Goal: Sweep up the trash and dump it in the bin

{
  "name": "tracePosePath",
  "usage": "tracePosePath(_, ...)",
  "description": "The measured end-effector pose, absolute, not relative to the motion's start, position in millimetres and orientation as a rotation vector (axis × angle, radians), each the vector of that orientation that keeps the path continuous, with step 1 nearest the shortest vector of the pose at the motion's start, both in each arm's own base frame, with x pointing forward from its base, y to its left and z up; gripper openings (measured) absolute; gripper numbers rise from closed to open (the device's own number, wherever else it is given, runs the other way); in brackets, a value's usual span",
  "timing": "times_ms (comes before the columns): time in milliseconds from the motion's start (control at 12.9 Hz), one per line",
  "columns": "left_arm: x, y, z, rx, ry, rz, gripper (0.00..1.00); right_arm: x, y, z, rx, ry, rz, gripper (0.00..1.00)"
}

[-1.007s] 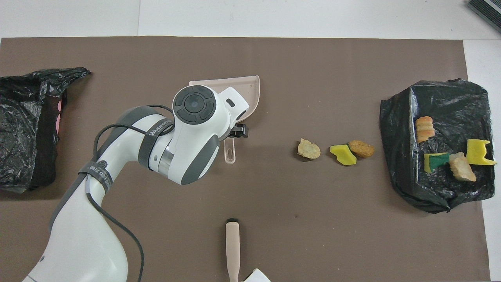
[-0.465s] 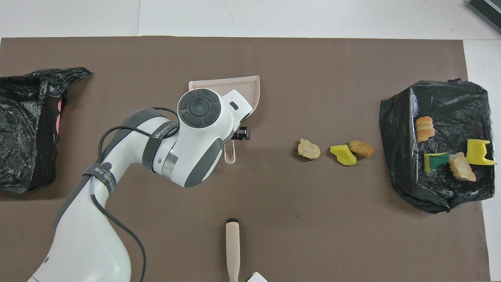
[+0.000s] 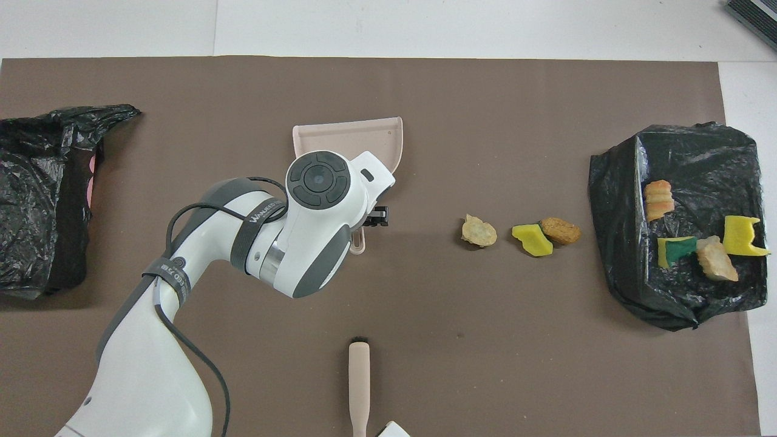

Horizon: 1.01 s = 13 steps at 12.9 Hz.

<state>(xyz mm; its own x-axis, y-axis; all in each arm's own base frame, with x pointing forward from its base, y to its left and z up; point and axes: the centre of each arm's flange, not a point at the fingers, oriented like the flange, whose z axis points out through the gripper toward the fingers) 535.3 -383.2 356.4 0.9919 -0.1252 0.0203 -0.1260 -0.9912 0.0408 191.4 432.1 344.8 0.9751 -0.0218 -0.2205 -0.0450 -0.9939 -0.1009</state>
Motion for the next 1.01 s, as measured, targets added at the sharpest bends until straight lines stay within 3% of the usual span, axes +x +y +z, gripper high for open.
tracePosePath(155,535.4,-383.1,356.3,3.093,-0.194,0.029,0.39,204.0,421.3,362.6,-3.028,0.07,0.348,0.26)
tracePosePath(232,535.8,-382.9,356.5,3.092,-0.198,0.032,0.33,211.8,410.2,376.5,-3.046,0.075,0.355,0.26)
tracePosePath(697,540.7,-365.0,376.8,3.083,-0.435,0.029,0.33,250.5,311.4,452.6,-3.172,0.061,0.36,0.26)
tracePosePath(1007,543.3,-327.3,415.6,3.037,-0.768,-0.033,0.33,320.8,206.8,469.1,-3.28,0.029,0.268,0.26)
